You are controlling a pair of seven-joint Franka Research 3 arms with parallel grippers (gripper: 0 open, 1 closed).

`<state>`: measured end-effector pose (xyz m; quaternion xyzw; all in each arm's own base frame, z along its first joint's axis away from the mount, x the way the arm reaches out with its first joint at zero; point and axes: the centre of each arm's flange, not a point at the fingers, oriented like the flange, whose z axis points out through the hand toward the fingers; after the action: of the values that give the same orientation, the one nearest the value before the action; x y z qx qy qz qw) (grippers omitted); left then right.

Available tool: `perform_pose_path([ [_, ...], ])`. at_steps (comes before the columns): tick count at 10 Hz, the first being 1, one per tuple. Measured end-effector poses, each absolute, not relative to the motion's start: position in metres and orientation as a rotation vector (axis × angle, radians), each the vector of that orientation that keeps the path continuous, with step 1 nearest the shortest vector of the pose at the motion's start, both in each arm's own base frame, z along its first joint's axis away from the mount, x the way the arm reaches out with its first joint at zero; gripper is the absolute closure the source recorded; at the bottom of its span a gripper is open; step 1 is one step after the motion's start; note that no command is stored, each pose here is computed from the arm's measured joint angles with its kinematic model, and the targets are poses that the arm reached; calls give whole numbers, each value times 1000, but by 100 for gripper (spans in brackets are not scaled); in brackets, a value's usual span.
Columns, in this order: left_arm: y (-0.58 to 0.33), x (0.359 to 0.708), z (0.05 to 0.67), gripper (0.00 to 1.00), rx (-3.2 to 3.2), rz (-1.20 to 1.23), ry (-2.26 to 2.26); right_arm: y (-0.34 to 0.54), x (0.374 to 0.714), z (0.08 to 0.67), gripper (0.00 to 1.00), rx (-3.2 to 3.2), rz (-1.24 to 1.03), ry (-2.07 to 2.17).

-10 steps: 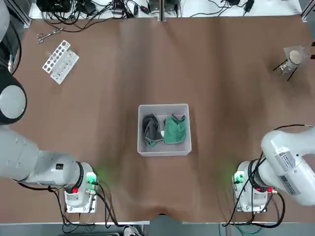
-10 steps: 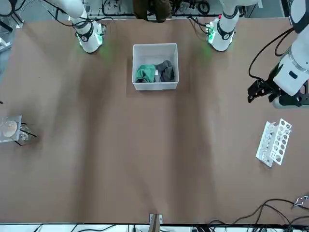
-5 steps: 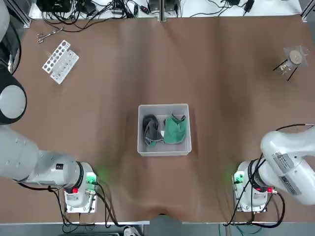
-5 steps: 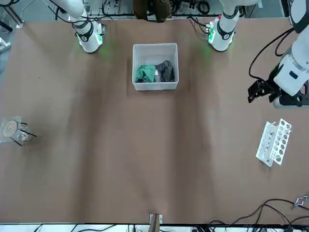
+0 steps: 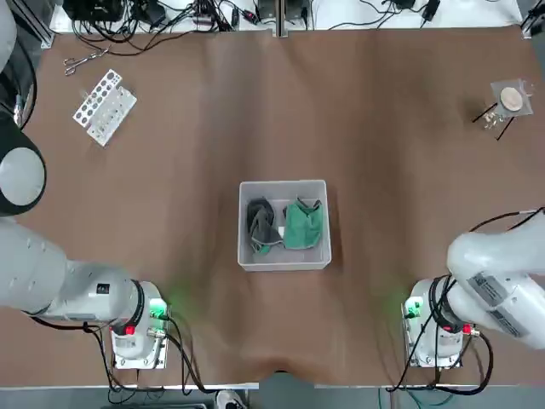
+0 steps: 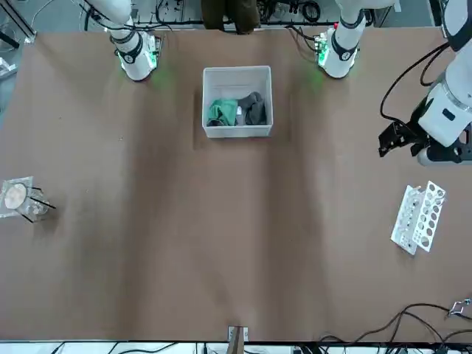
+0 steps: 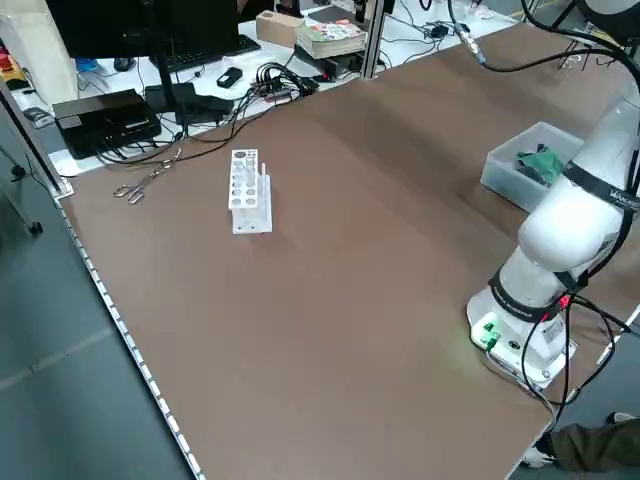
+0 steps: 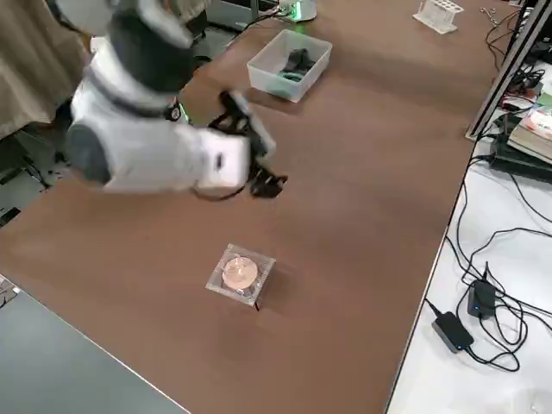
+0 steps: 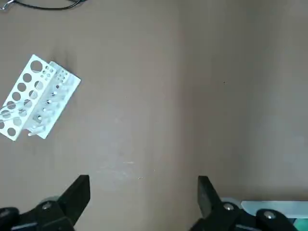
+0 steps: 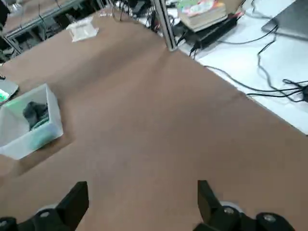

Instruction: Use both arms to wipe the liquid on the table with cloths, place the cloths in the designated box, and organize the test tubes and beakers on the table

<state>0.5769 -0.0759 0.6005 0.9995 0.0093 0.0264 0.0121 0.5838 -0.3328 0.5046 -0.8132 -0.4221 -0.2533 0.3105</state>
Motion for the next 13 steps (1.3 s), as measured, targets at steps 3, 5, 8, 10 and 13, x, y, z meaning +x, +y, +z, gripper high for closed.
perform_pose_path([
  [3,-75,578,604,1,3114,97,33,-244,622,529,0,-2286,-470,-1035],
  [5,-74,578,604,1,3115,98,34,-195,640,546,0,-2420,-386,-1001],
  [8,-68,579,604,1,3116,99,15,-114,651,566,0,-2749,-124,-837],
  [10,-65,579,604,1,3116,99,13,-64,646,581,0,-2947,-16,-554],
  [13,-65,579,604,1,3115,99,13,-63,623,589,0,-3101,14,29],
])
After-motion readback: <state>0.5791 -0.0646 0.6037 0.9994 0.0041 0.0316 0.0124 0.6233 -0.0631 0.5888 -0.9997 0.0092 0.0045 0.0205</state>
